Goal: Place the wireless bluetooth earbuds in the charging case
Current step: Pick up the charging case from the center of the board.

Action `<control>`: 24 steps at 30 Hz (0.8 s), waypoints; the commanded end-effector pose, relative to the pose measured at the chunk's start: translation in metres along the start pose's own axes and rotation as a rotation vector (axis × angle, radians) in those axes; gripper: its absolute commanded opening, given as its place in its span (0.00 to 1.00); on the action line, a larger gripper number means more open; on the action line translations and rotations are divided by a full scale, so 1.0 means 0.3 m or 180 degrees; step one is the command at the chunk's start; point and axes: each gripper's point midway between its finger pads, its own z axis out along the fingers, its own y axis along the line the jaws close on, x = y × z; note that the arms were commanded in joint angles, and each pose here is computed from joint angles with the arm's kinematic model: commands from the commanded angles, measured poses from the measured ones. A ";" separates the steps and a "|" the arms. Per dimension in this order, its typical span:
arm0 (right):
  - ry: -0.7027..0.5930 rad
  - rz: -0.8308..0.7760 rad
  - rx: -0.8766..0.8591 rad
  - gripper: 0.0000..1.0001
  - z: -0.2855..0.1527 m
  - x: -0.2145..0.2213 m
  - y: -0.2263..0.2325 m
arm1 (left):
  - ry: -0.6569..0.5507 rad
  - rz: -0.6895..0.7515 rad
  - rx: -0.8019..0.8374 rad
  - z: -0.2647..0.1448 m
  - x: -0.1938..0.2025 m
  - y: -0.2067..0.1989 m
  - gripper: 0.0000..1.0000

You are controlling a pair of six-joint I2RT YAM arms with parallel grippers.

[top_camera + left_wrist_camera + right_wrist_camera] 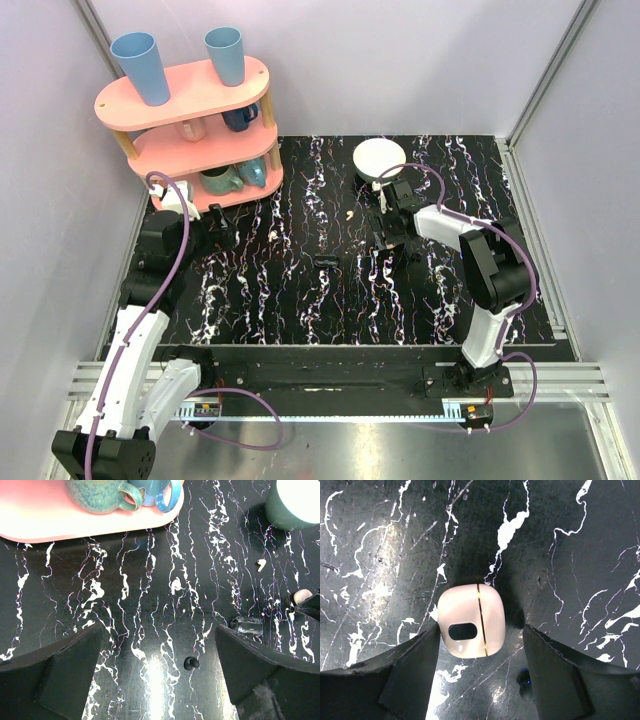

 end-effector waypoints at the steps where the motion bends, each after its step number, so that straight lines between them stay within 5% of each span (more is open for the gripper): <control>1: -0.0022 -0.0118 0.0033 0.73 0.005 -0.027 0.014 | -0.0112 -0.0006 0.0050 -0.008 -0.028 -0.010 0.99; 10: 0.0022 -0.0175 0.0012 0.59 0.012 -0.016 0.018 | -0.0109 -0.0007 0.0044 -0.008 -0.026 -0.009 0.99; 15: 0.0008 -0.0192 -0.0020 0.27 0.000 -0.013 0.023 | -0.0167 -0.0229 -0.0142 -0.007 -0.041 0.016 0.99; 17: -0.0059 -0.0187 -0.0087 0.25 -0.032 -0.029 0.036 | -0.0152 -0.0337 -0.0163 -0.010 -0.038 0.015 0.99; 19: -0.0238 -0.0224 -0.0182 0.10 -0.096 -0.071 0.064 | -0.0117 -0.0239 -0.0047 -0.007 -0.038 -0.004 0.99; 24: -0.0798 -0.0350 -0.0543 0.07 -0.297 -0.172 0.174 | 0.0044 -0.0208 0.0674 -0.004 -0.018 -0.136 0.99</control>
